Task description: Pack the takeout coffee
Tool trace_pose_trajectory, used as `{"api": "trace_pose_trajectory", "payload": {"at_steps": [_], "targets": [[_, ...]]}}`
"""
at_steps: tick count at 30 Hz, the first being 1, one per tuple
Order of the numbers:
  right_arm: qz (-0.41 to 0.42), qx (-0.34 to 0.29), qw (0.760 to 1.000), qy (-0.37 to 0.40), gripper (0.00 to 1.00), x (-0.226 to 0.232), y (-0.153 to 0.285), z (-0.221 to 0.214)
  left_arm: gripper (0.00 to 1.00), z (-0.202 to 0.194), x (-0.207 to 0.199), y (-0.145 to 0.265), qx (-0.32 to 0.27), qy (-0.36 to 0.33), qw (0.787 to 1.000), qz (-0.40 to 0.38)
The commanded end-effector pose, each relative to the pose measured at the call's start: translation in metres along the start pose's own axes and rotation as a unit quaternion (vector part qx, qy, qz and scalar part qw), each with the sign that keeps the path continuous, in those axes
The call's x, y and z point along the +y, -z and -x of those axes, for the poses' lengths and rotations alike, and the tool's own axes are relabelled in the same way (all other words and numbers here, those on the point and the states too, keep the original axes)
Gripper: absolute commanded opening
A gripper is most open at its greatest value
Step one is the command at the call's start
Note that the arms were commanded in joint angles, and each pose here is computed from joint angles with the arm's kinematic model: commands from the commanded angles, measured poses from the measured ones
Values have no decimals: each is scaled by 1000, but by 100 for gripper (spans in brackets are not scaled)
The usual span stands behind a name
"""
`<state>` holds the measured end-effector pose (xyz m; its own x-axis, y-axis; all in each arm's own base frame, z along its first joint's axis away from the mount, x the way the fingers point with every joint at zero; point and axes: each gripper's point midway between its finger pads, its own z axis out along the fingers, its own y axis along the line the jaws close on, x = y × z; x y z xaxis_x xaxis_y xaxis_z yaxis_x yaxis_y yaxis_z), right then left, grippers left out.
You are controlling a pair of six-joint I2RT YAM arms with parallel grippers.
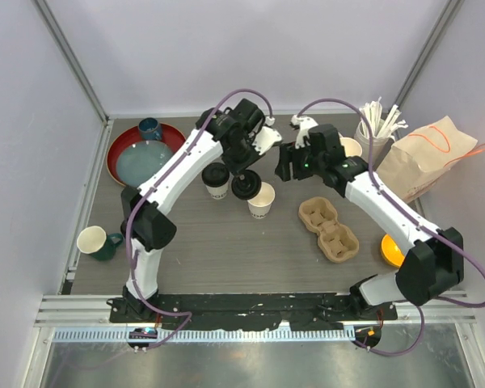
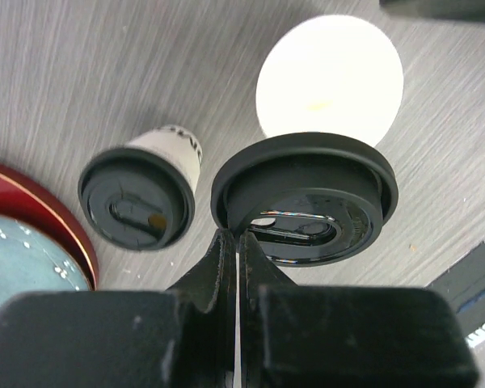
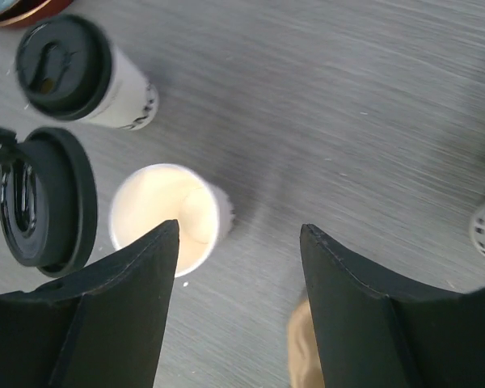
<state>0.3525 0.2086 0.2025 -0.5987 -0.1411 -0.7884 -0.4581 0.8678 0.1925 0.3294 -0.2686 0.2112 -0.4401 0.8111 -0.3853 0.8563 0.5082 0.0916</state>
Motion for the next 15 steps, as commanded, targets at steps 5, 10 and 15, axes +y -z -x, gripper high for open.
{"api": "trace_pose_trajectory", "payload": {"at_steps": [5,10,15], "targets": [[-31,-41,996,-67,67,-44,14,7,0,7,-34,-21,61,-23,998,-24],[-17,-55,995,-83,67,-46,16,5,0,6,-32,-35,74,-16,997,-19],[18,-53,996,-69,66,-34,18,3,0,2,-33,-29,80,-12,997,-19]]}}
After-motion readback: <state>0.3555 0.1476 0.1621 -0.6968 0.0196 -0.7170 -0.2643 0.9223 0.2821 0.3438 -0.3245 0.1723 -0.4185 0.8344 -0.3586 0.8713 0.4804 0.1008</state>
